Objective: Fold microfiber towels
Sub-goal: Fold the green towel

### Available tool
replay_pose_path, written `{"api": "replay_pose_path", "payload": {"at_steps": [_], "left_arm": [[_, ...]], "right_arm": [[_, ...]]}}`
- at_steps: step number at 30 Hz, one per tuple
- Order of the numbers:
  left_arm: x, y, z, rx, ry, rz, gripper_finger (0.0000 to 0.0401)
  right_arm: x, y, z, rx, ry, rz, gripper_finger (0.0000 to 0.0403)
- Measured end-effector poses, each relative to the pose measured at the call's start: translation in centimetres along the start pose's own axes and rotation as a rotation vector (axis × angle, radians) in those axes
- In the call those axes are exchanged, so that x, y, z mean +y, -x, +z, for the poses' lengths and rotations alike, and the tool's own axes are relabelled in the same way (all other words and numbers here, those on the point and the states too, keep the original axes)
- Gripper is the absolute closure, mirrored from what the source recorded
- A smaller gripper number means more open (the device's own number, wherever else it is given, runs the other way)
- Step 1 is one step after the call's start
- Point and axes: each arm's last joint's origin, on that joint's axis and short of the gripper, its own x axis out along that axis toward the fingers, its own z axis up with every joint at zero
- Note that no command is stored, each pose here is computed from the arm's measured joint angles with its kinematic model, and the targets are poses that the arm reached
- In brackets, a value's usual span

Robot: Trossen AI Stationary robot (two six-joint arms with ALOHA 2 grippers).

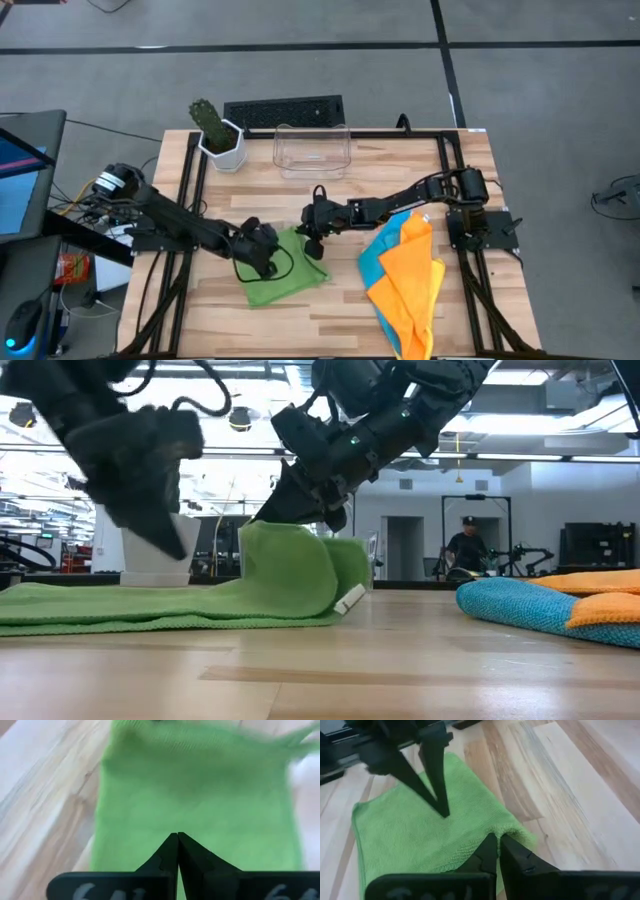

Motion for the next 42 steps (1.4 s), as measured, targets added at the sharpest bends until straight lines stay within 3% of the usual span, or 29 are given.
{"api": "replay_pose_path", "payload": {"at_steps": [7, 13, 20, 42], "left_arm": [[0.6, -2.0, -2.8, 0.029, 0.021, 0.014, 0.0401], [0.1, -2.8, -2.6, -0.014, 0.040, -0.023, 0.0401], [0.0, -3.1, -2.6, -0.020, 0.043, -0.024, 0.0401], [0.2, -3.3, -2.3, -0.045, 0.061, -0.007, 0.0401]], "right_arm": [[0.1, 0.0, 0.2, -0.019, 0.000, 0.005, 0.0368], [0.2, -0.6, 0.3, -0.053, -0.005, 0.014, 0.0370], [0.0, -2.2, -0.3, 0.011, -0.008, 0.001, 0.0367], [0.4, -3.0, -0.4, -0.001, 0.022, 0.095, 0.0362]]}}
